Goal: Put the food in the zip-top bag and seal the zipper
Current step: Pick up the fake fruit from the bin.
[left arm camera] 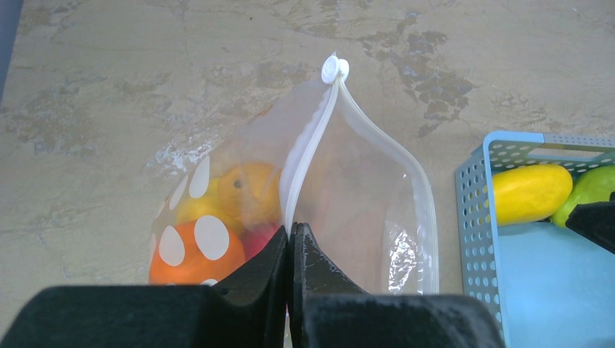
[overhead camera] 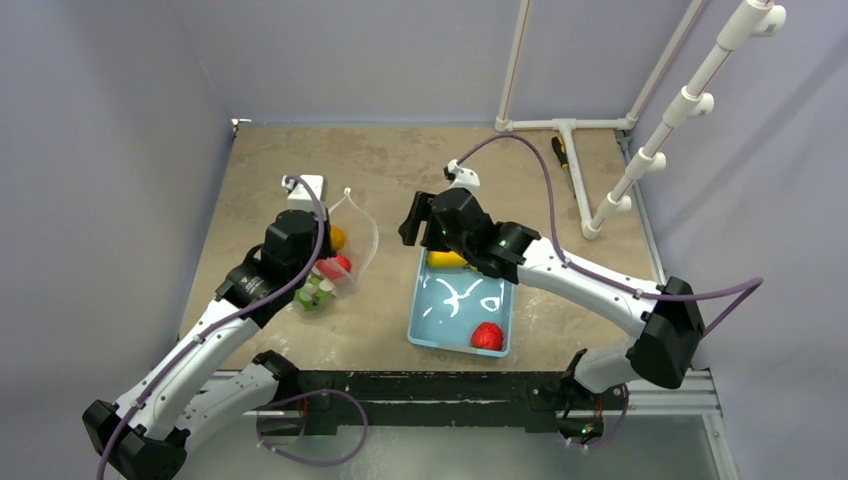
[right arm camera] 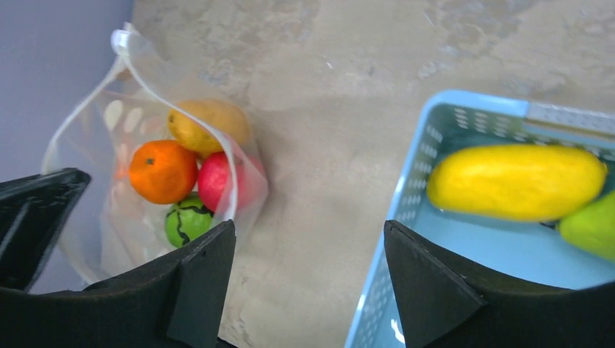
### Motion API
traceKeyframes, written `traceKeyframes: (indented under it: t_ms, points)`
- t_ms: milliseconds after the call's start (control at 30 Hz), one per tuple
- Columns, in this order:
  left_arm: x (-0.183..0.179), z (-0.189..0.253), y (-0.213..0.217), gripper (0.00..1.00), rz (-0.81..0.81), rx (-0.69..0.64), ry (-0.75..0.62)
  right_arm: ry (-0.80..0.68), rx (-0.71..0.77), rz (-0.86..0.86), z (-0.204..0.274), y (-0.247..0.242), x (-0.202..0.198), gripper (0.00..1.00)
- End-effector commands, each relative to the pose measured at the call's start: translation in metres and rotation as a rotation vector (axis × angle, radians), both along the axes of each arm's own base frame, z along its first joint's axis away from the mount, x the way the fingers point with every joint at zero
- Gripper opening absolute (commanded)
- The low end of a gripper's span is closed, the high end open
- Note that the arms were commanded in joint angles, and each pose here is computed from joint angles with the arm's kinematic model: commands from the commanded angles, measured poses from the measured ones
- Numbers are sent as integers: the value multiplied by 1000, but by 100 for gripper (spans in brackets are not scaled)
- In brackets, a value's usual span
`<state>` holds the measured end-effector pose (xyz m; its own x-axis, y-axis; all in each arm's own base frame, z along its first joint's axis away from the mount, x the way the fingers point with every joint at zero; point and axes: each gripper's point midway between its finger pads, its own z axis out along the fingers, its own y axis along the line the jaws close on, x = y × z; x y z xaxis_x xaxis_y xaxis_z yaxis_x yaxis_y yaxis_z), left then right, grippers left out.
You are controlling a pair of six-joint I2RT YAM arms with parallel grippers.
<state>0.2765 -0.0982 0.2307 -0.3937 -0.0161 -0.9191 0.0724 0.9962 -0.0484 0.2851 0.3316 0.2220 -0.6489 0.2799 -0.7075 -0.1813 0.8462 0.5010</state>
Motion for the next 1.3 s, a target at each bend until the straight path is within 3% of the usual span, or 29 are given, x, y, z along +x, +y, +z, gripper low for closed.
traceKeyframes:
  t_ms: [0, 467, 1267]
  points:
    - [3, 9, -1, 0, -3, -10, -39, 64, -13, -128, -15, -30, -5, 78]
    - [0, 12, -3, 0, -14, -24, -46, 321, 41, -439, -95, -64, -21, 80]
    - [-1, 13, -4, 0, -26, -24, -50, 327, 134, -618, -119, -80, 32, 90]
